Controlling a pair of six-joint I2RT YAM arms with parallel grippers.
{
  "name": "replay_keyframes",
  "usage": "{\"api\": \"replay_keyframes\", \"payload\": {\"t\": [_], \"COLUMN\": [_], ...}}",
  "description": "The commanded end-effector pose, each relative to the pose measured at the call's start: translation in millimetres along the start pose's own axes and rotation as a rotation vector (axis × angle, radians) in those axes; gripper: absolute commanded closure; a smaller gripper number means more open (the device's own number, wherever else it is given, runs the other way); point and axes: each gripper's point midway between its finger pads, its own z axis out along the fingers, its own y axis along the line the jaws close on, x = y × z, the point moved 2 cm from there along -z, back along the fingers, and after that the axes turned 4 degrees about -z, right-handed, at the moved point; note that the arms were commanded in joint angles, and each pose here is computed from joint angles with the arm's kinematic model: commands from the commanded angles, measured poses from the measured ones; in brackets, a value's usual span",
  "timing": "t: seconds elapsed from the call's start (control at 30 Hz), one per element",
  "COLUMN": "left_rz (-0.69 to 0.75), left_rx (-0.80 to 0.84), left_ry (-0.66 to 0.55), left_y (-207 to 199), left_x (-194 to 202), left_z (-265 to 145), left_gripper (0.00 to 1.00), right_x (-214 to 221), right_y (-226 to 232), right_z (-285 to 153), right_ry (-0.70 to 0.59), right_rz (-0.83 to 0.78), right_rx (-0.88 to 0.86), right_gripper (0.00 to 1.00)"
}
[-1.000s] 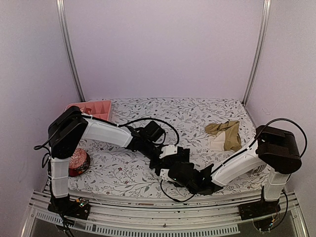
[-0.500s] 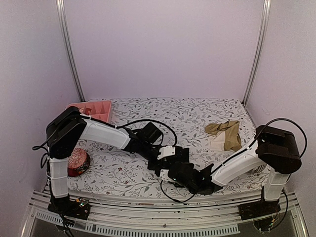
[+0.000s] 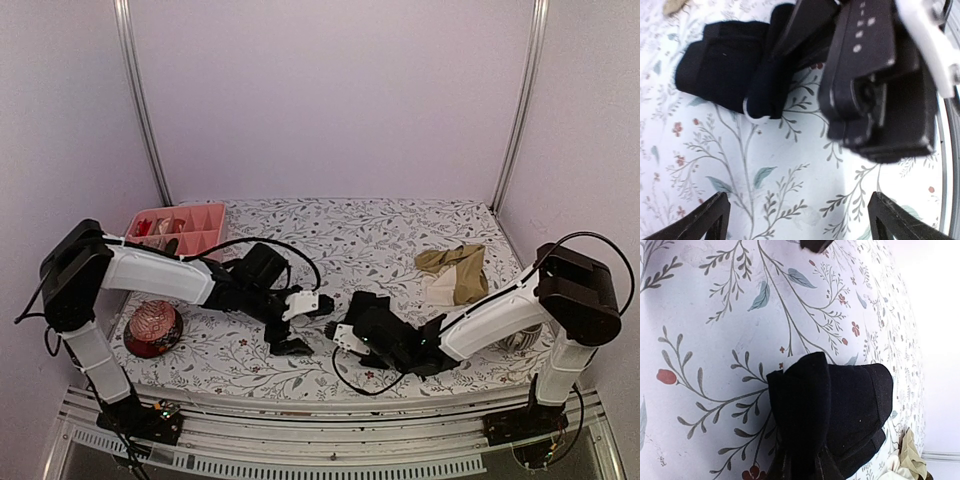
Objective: Roll the underwear
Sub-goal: Roll the underwear at the center of the board.
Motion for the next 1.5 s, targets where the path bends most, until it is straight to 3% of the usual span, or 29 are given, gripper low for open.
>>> {"api": "replay_keyframes", "payload": {"t": [0.0, 0.27, 0.47, 0.67, 0.87, 1.1, 1.47], "left_rz": [0.042, 0.194, 0.280, 0.469, 0.646, 0.596, 0.655], "left_rx": [-0.120, -0.320, -0.394, -0.408, -0.356, -0.539, -0.626], "left_ry": [-0.157, -0.276, -0.277, -0.290, -0.288, -0.241, -0.125], "left_y": [24, 25, 21, -14, -53, -26, -21], "left_x": [-20, -17, -6, 2, 18, 9, 21], "left_z": [-33, -56, -52, -48, -44, -36, -7], "left_gripper": [0.02, 0.01, 0.02, 0.11, 0.19, 0.23, 0.27], "right_x": [14, -12, -37, -57, -53, -53, -54], "right_y": [22, 33, 45, 57, 54, 53, 54], "right_z": [-3, -18, -18, -10, 7, 12, 15], "right_ry": [0.018, -0.122, -0.190, -0.210, -0.151, -0.098, -0.097], "right_rz": [0.030, 0.163, 0.177, 0.200, 0.272, 0.295, 0.291], "right_rx": [-0.196, -0.547, -0.774, -0.982, -1.045, -1.074, -1.090], "right_gripper": [0.97, 0.97, 0.97, 0.97, 0.97, 0.96, 0.96]}}
